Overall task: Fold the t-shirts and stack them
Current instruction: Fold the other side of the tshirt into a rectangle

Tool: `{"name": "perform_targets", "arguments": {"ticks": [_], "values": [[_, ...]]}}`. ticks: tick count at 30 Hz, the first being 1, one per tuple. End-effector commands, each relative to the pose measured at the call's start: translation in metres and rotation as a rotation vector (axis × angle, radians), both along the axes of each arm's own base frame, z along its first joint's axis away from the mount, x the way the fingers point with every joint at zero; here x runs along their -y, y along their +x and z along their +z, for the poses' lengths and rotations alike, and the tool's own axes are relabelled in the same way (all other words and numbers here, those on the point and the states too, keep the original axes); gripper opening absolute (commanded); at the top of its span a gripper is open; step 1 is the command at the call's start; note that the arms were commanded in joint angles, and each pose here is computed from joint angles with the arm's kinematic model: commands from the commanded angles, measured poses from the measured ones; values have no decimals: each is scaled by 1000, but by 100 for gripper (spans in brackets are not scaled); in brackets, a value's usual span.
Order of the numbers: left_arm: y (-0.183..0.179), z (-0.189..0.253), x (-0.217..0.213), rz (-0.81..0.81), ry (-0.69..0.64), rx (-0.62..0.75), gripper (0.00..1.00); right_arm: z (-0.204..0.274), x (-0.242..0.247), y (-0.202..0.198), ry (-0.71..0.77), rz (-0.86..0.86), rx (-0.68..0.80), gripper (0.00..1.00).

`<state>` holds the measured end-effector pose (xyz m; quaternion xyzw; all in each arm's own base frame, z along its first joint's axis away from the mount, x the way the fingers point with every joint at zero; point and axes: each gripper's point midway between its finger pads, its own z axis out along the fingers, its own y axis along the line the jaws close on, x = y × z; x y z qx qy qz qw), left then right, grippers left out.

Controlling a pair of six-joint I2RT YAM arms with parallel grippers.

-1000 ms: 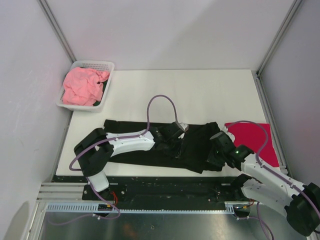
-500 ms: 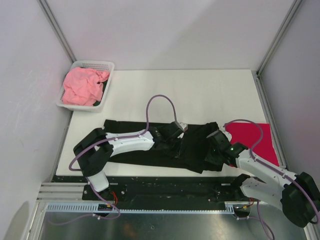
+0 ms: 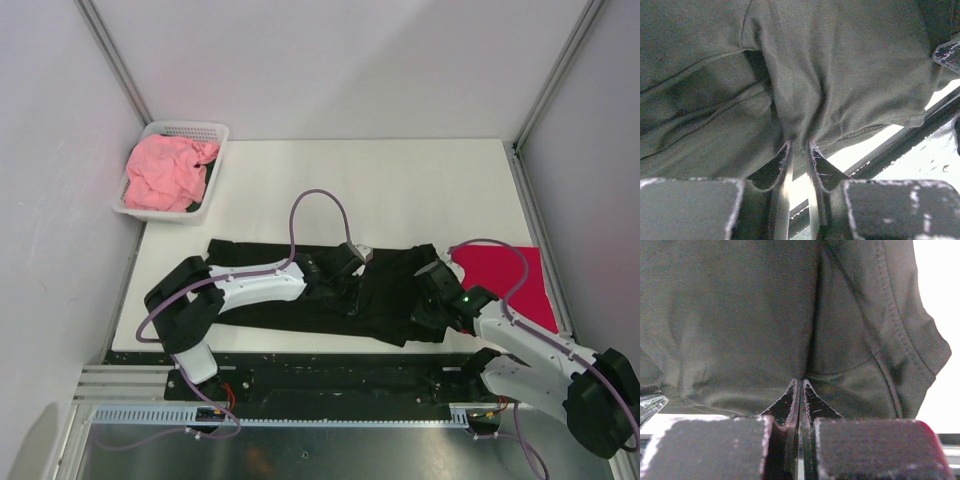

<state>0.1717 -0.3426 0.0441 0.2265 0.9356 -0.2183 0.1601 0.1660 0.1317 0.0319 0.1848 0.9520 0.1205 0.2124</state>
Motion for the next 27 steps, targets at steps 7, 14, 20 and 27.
{"name": "perform_targets", "arguments": {"ticks": [7,14,20,27], "values": [[7,20,6,11,-70,32,20,23,3,-22,28,-34,11,0],[8,22,9,13,-81,31,20,15,2,-32,5,-32,-17,0],[11,24,10,15,-86,33,20,6,-14,-21,18,2,-20,0],[17,42,2,34,-129,52,22,10,0,-6,-4,-22,-21,27]]}}
